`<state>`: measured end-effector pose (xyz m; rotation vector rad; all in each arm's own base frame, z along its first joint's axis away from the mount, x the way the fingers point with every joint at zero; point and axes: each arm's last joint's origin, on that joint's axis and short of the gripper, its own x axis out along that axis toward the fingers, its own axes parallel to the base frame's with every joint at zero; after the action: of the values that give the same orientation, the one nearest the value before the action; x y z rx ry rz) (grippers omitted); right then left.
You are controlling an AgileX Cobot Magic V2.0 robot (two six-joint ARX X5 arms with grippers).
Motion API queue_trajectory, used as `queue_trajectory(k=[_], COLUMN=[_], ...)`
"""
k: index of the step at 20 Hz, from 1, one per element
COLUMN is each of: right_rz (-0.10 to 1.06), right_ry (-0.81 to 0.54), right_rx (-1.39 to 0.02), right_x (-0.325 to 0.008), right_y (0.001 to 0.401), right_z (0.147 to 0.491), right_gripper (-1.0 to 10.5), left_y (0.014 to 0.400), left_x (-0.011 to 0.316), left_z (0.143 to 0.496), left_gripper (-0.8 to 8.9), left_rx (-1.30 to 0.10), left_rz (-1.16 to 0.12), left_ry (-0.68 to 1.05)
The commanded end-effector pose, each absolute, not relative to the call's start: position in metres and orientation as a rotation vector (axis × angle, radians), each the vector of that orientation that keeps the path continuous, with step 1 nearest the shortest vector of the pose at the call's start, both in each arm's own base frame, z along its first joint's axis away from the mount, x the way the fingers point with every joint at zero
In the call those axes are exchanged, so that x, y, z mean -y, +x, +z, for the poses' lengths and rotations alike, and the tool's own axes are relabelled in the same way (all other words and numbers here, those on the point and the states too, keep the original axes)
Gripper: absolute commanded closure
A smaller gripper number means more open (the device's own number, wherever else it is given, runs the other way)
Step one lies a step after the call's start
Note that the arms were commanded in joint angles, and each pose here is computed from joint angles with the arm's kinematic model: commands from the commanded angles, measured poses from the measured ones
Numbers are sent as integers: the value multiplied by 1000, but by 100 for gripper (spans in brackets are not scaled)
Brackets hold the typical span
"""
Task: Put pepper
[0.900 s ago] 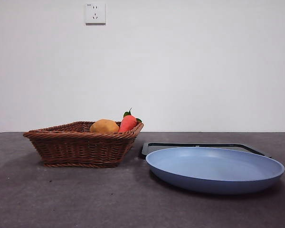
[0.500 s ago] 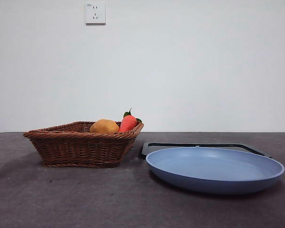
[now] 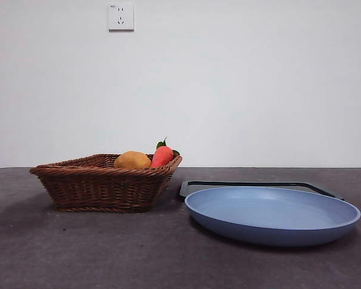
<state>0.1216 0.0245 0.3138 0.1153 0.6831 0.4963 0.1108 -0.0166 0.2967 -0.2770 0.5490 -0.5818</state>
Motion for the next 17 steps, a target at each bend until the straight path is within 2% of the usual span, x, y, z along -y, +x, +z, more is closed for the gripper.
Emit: queue_trajectory(k=[1, 3, 7, 8, 11, 12, 17], right_rz=[541, 544, 542, 539, 519, 513, 510], right_ry=[23, 21, 22, 25, 62, 76, 87], right_rx=[-724, -772, -767, -767, -783, -794, -846], right_x=[-25, -25, -25, -25, -25, -25, -27], right_y=[123, 123, 124, 124, 125, 127, 138], right_z=[322, 322, 323, 323, 322, 321, 315], right_gripper=[941, 941, 930, 890, 632, 602, 608], left_y=[111, 110, 110, 110, 110, 110, 110], left_x=[18, 19, 19, 19, 19, 19, 19], left_z=[300, 299, 298, 298, 298, 298, 298], left_gripper=[807, 807, 800, 759, 428, 413, 413], left_rx=[-586, -634, -646, -651, -650, -650, -649], left_rz=[-641, -655, -653, -648, -648, -648, -650], left_ry=[-190, -174, -194, -205, -204, -204, -205])
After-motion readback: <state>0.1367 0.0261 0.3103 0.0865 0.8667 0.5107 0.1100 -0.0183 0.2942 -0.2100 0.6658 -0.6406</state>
